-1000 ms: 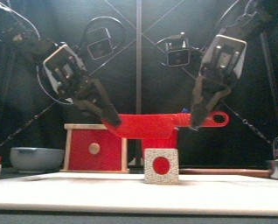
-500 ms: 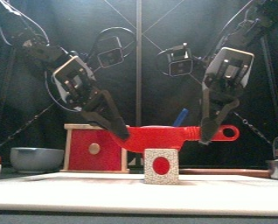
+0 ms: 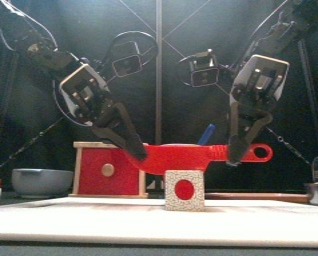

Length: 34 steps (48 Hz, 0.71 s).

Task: Cut the sushi into 4 pieces with the knife
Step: Cut the sushi into 4 pieces

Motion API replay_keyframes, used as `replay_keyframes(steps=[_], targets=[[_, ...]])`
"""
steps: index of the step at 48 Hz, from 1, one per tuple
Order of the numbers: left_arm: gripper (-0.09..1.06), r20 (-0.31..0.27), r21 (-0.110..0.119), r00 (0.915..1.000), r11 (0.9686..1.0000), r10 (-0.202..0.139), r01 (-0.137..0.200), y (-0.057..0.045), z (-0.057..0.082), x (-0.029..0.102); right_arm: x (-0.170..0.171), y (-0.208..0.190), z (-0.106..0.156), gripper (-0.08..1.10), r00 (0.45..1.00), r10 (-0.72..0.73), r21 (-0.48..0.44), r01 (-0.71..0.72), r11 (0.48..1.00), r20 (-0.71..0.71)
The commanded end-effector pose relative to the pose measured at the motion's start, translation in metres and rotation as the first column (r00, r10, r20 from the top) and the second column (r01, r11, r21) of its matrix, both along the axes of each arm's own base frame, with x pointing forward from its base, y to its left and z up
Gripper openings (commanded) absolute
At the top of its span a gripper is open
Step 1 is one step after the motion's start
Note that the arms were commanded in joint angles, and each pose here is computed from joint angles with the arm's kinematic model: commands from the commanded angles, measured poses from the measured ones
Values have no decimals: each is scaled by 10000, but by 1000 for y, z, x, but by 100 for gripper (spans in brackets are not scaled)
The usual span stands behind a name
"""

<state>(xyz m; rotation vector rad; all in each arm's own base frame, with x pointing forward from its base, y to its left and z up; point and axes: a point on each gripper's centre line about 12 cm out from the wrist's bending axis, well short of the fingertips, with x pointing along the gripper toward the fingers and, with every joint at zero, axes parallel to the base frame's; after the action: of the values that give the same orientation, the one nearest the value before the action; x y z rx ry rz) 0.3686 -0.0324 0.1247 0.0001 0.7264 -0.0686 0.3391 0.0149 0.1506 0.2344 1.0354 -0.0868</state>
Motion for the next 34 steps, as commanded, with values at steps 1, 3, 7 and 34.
replay_keyframes(steps=[1, 3, 7, 34], targets=[[36, -91, 16, 9999, 9999, -121, 121, -4, -1, 1, 3, 0, 5, 32, 9999, -72, 54, 71, 10000, 120], [36, -77, 5, 9999, 9999, -109, 109, -4, -1, 1, 3, 0, 4, 32, 9999, -71, 54, 71, 10000, 104], [36, -138, 10, 9998, 9999, -171, 171, -6, -4, 1, 3, 1, 4, 32, 9999, -59, 78, 58, 10000, 88], [36, -222, -69, 9990, 9993, -377, 375, -17, -7, 0, 7, 7, 2, 32, 9999, 110, 76, -111, 9999, 42]])
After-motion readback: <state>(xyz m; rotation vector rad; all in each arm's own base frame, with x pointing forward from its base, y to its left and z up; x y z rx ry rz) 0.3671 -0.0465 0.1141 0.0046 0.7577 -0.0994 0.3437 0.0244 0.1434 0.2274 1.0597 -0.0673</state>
